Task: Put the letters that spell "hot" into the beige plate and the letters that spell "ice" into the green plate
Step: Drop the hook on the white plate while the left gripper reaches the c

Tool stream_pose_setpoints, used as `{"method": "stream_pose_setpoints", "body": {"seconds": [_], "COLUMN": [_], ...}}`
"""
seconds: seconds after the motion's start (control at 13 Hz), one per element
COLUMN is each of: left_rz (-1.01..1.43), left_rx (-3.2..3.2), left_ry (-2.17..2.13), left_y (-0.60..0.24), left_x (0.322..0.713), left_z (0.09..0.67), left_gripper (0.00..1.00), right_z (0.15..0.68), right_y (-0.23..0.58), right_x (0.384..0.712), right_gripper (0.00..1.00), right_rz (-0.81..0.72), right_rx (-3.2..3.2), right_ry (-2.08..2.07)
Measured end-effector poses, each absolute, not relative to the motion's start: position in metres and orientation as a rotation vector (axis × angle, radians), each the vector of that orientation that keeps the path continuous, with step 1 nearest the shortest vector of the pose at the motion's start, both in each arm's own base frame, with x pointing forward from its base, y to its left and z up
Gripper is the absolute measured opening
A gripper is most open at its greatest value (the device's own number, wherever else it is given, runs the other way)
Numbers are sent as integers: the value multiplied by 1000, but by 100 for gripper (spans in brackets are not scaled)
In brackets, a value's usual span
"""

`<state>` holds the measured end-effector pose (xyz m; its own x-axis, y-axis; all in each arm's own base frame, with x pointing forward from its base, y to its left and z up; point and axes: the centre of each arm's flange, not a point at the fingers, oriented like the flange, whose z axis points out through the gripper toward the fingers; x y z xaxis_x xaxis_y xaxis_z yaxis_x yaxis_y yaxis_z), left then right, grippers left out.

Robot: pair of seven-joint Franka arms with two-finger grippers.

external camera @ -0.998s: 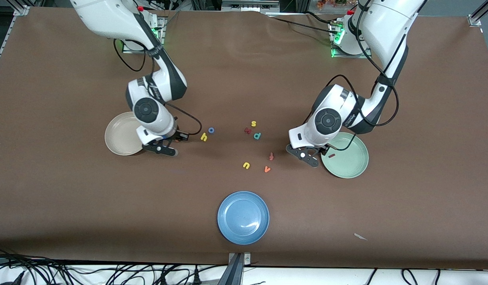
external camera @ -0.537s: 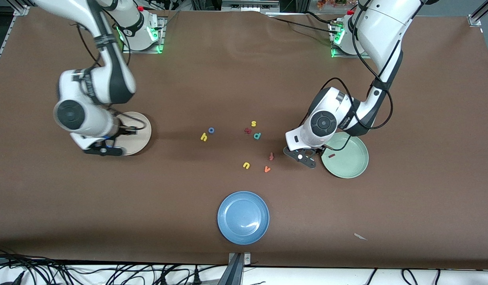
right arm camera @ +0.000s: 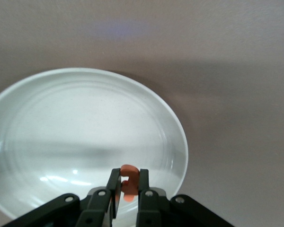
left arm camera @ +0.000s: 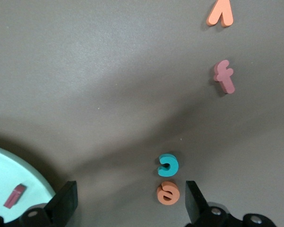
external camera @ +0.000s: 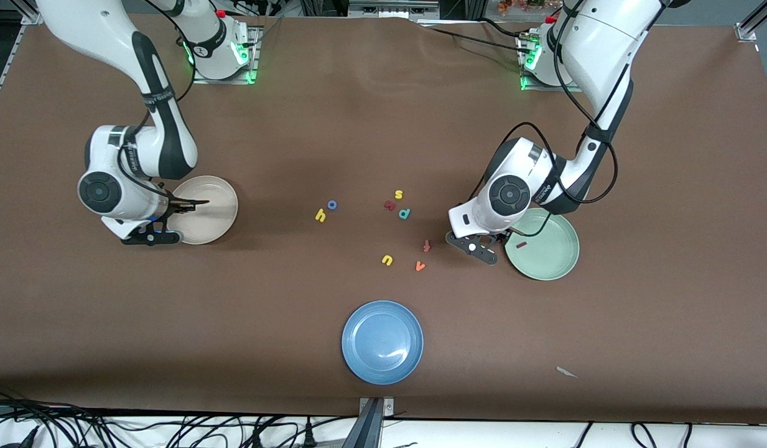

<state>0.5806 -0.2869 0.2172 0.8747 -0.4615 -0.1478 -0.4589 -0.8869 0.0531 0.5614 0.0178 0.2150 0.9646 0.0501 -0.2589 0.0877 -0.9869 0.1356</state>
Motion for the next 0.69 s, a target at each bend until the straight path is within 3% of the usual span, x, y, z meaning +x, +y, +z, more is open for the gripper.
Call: {"method": "stream_pose_setpoints", "body": {"seconds": [0.15,0.69], "left_rz": [-253,-214], "left_rx": [3022,3014], "left_ry": [-732,-730], "left_y": [-287,-312], "left_x": [580,571], "left_z": [215,199], "left_gripper": [100,100], "right_z": [209,254], "right_y": [17,38], "right_x": [560,571], "right_gripper": [22,93], "right_rz": [-391,-336], "right_rx": [2964,3000], "right_ry": [114,82]}}
